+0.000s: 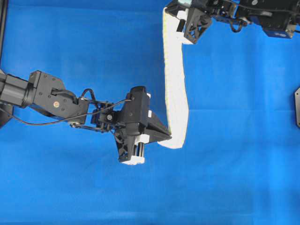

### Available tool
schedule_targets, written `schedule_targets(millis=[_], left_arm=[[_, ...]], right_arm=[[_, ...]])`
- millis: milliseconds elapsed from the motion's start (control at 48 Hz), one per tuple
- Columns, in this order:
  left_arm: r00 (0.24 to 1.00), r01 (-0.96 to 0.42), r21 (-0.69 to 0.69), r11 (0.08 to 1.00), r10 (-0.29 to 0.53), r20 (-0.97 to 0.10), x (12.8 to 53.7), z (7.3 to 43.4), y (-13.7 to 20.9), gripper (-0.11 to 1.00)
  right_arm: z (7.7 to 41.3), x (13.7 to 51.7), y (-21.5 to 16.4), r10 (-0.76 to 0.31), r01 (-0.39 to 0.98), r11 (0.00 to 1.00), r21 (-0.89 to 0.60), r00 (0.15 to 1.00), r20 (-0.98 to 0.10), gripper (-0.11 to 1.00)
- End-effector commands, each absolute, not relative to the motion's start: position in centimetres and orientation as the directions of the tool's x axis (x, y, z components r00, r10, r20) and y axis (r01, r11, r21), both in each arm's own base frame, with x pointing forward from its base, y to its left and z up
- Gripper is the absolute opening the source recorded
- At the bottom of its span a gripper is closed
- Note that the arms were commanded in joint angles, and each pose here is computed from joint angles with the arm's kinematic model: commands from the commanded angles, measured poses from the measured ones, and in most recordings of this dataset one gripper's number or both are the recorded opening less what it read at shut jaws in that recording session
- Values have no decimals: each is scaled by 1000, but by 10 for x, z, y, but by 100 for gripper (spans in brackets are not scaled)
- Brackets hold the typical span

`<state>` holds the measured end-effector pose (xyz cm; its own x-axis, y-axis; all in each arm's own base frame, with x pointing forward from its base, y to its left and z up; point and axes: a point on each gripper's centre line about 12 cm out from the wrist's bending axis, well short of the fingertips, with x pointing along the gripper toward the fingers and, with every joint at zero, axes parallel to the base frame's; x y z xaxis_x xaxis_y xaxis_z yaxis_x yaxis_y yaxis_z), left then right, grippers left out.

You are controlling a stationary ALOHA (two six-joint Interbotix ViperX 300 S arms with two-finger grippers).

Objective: Fold the yellow towel.
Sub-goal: 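Lay the strip down vertically and open both grippers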

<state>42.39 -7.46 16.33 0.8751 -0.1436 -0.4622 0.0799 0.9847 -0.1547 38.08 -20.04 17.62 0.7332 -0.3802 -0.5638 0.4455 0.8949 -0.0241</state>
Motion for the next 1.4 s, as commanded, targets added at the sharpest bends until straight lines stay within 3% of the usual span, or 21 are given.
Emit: schedule_targets(millis=[0, 313, 625, 709, 917, 1042, 1376], left_arm=[[893, 98, -158, 983, -157, -422, 422, 180, -79, 2], [887, 95, -157, 983, -155, -435, 419, 177, -78, 4], [878, 89, -155, 984, -152, -454, 418, 175, -76, 32], [876, 86, -155, 984, -149, -458, 418, 175, -75, 38], [850, 79, -151, 985, -145, -506, 411, 177, -73, 50], [823, 74, -149, 986, -145, -549, 399, 187, -71, 57], [774, 61, -145, 988, -138, -618, 353, 191, -62, 58]], right_arm=[[189, 388, -201, -385, 440, 897, -25, 754, -532, 2], [179, 393, -198, -371, 431, 902, -23, 748, -550, 2], [168, 399, -189, -347, 408, 913, -22, 744, -571, 3], [168, 399, -189, -346, 407, 913, -22, 745, -570, 16], [170, 398, -189, -348, 409, 912, -23, 744, -570, 73], [175, 391, -193, -360, 424, 905, -25, 737, -572, 68], [197, 362, -190, -388, 449, 893, -23, 744, -544, 66]])
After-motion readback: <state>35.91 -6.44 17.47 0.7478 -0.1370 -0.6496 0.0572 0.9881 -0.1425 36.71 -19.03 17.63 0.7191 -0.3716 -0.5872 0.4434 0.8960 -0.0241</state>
